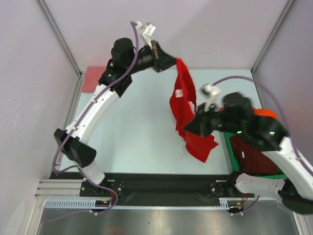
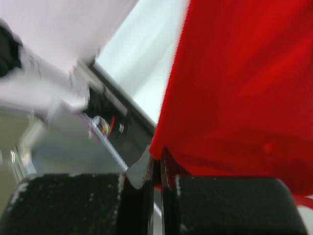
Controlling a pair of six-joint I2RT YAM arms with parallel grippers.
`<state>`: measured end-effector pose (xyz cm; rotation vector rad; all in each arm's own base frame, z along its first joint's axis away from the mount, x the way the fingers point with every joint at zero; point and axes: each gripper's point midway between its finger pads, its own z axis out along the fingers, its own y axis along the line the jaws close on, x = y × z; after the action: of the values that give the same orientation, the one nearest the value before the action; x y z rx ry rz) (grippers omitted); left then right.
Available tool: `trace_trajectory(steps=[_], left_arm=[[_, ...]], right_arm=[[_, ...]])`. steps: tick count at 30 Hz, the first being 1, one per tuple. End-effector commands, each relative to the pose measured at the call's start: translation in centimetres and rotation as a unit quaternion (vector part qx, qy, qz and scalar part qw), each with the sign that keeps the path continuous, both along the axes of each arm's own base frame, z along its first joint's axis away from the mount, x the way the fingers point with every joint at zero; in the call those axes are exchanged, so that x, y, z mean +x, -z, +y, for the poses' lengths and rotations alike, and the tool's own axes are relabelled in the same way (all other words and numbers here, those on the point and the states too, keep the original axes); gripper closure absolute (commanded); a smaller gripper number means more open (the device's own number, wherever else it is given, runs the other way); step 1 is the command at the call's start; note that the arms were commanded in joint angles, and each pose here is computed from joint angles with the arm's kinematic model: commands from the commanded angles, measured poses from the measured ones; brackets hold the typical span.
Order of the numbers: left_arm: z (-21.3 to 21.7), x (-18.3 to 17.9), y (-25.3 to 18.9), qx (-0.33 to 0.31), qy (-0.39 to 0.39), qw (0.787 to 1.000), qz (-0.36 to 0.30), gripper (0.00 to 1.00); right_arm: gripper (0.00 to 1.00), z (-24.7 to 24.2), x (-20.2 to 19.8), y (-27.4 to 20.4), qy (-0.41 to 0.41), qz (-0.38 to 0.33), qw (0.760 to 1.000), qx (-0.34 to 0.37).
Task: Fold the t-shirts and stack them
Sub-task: Flatten the tshirt out
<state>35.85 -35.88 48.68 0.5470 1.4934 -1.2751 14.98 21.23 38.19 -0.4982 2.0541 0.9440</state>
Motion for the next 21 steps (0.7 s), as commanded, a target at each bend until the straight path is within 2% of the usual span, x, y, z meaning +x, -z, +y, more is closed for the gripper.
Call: trace_trajectory(steps=[1,2,4,6,7,9,10,13,15,16,18,21], left_arm=[[6.6,-0.1,0.4,0.03,-0.07,0.997,0.002,1.0],[8.0,0.7,2.8,0.046,-0.082,0.995,0.025,1.0],[10.1,1.1,3.6,0.056,-0.103,0.992,0.037,1.0],[12.7,1.9,3.9,0.061,-0.125,0.989,0.053,1.0],[13.6,1.1,2.5,0.048,-0.13,0.99,0.035,1.0],[14.9,1.0,0.2,0.01,-0.147,0.989,-0.016,1.0],[15.2,0.7,-1.1,-0.003,-0.153,0.988,-0.038,1.0],[15.3,-0.2,-6.1,-0.053,-0.151,0.982,-0.104,1.0],[15.4,-0.5,-9.4,-0.1,-0.145,0.974,-0.14,1.0],[15.4,-1.5,-12.1,-0.124,-0.135,0.966,-0.18,1.0],[14.7,-1.2,-13.5,-0.148,-0.116,0.963,-0.193,1.0],[14.5,-2.9,-16.9,-0.192,-0.089,0.945,-0.248,1.0]], right_arm=[[1.0,6.6,-3.0,0.4,-0.077,-0.009,0.997,0.013],[1.0,9.1,-3.3,1.0,-0.095,-0.01,0.995,0.005],[1.0,12.1,-5.9,-0.6,-0.148,-0.023,0.988,0.037],[1.0,12.9,-5.2,-1.7,-0.139,-0.029,0.989,0.047],[1.0,12.2,-4.7,-3.6,-0.125,-0.041,0.99,0.059],[1.0,10.3,-3.2,-4.4,-0.094,-0.053,0.993,0.045],[1.0,8.7,-1.2,-4.9,-0.051,-0.061,0.996,0.039],[1.0,3.4,1.2,-7.6,0.03,-0.094,0.994,0.036],[1.0,-0.2,2.4,-9.0,0.086,-0.122,0.988,0.027],[1.0,-2.5,3.2,-9.8,0.12,-0.14,0.983,0.021],[1.0,-6.4,3.9,-11.3,0.181,-0.174,0.968,-0.006],[1.0,-9.1,3.9,-13.1,0.215,-0.212,0.953,-0.015]])
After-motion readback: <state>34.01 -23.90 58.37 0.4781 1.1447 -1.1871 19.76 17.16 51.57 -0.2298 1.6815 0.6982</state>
